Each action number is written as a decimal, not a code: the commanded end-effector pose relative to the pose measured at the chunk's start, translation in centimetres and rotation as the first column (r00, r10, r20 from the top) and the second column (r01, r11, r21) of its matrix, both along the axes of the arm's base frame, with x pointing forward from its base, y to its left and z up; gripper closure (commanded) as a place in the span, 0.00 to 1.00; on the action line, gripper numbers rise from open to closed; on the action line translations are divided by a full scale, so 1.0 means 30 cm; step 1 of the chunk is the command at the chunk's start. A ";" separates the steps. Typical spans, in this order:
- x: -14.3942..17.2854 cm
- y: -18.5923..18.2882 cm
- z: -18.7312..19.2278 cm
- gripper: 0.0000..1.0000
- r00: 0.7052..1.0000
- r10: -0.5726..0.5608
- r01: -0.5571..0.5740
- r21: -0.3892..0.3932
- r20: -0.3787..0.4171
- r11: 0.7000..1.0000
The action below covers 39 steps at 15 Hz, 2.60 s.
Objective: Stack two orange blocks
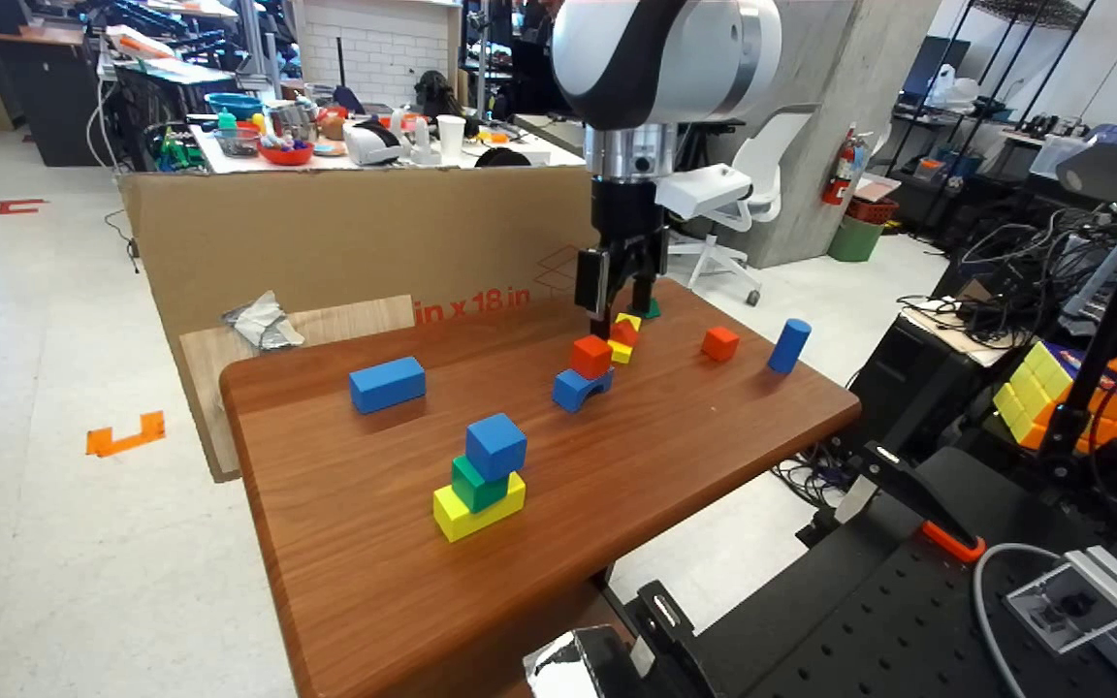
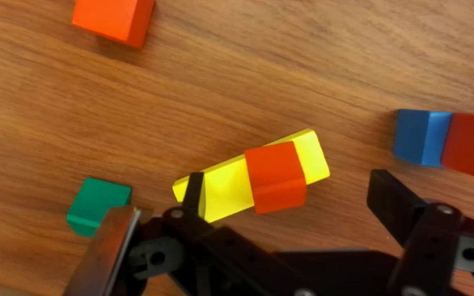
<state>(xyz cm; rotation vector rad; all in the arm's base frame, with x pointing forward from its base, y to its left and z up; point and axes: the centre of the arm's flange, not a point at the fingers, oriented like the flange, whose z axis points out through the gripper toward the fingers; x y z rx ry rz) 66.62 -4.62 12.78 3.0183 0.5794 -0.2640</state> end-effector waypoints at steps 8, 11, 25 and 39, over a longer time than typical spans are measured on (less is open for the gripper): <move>0.028 -0.007 -0.026 0.60 0.999 0.025 -0.027 -0.022 -0.048 0.999; 0.029 -0.017 -0.002 0.82 0.999 0.027 -0.028 -0.023 -0.036 0.999; -0.169 -0.115 0.229 0.92 0.999 -0.032 0.032 0.007 0.032 0.999; -0.257 -0.401 0.177 0.92 0.986 -0.168 0.168 -0.003 0.021 0.986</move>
